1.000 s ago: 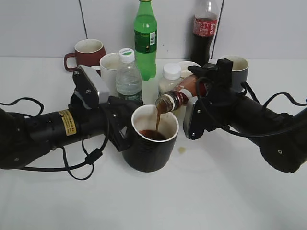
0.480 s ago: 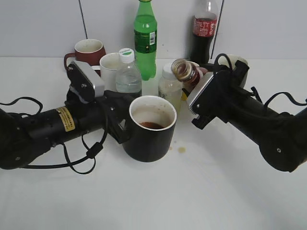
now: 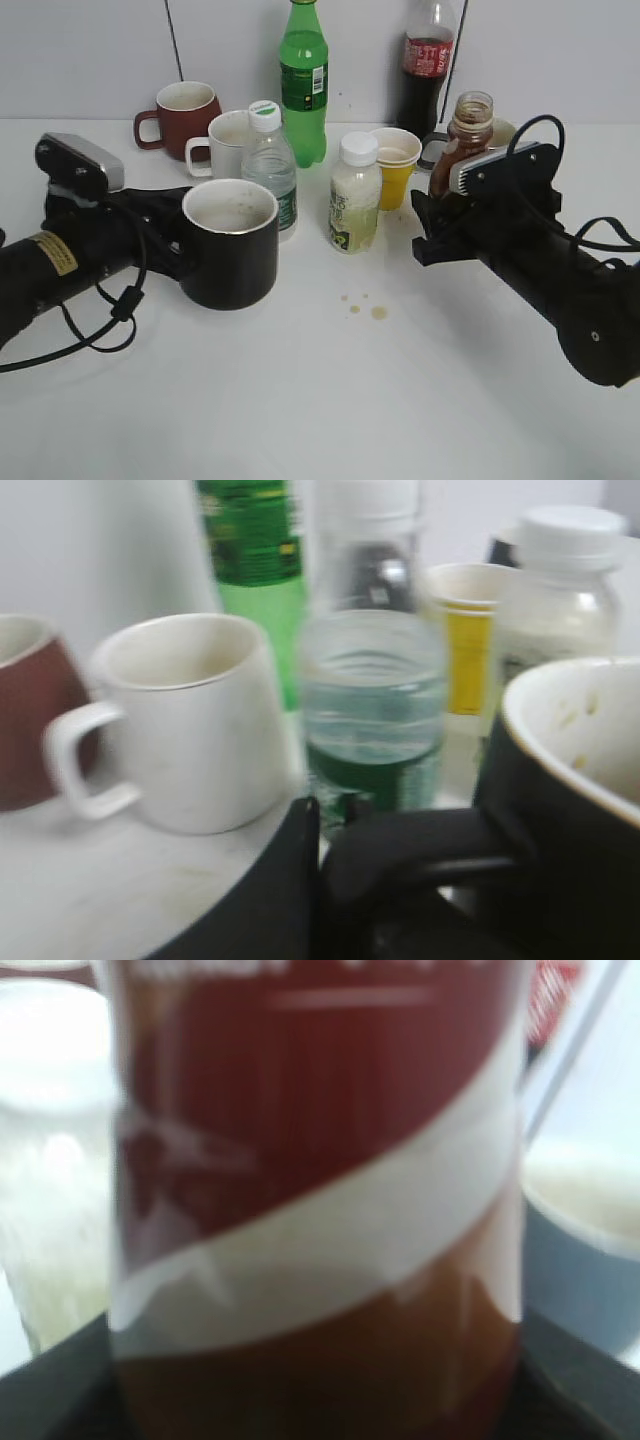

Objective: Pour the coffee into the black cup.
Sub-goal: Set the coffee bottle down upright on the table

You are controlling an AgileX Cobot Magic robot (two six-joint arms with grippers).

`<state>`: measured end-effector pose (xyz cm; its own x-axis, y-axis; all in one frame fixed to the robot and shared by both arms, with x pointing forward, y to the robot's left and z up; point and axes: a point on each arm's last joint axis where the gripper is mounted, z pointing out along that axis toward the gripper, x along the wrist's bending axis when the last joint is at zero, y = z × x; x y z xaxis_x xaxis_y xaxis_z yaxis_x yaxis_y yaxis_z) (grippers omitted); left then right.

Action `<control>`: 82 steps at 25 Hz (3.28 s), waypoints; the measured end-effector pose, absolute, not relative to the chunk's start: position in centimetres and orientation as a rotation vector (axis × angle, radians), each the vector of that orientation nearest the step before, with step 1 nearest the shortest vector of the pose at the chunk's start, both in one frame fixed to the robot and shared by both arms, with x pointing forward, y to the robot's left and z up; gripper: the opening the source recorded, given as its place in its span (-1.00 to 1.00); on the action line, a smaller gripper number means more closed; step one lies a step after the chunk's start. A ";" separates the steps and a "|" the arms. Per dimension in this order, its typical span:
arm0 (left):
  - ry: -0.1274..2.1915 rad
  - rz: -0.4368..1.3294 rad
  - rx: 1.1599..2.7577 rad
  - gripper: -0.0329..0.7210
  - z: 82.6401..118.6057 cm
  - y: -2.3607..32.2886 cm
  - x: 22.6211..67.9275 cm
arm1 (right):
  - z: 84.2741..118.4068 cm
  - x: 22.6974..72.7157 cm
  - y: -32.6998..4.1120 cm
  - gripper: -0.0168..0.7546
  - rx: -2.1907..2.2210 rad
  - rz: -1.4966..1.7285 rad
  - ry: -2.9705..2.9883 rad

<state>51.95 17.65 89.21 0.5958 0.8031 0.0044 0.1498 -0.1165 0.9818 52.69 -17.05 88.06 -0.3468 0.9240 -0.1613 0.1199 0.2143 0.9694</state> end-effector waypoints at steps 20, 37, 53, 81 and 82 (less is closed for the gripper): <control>1.180 0.899 1.507 -0.80 86.7 23.3 54.6 | 84.5 50.3 -20.0 0.34 1.350 1.075 1.606; 1.192 0.916 1.467 -0.78 84.1 23.0 57.2 | 84.5 51.0 -19.7 0.34 1.332 1.077 1.597; 1.233 0.878 1.521 -0.22 84.3 23.6 53.8 | 85.9 54.0 -18.7 0.34 1.246 1.088 1.523; 1.297 0.747 1.518 -0.22 93.3 24.3 47.6 | 85.5 53.8 -19.1 0.75 1.490 0.927 1.686; 1.305 0.750 1.522 -0.22 94.1 24.4 47.2 | 85.9 53.2 -19.3 0.75 1.504 0.910 1.713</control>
<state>47.18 24.44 94.09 0.2389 0.9623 -0.1299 0.3727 0.0326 0.9274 53.18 -19.29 85.93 -0.1073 0.9934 -0.0397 0.5230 0.0903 0.8475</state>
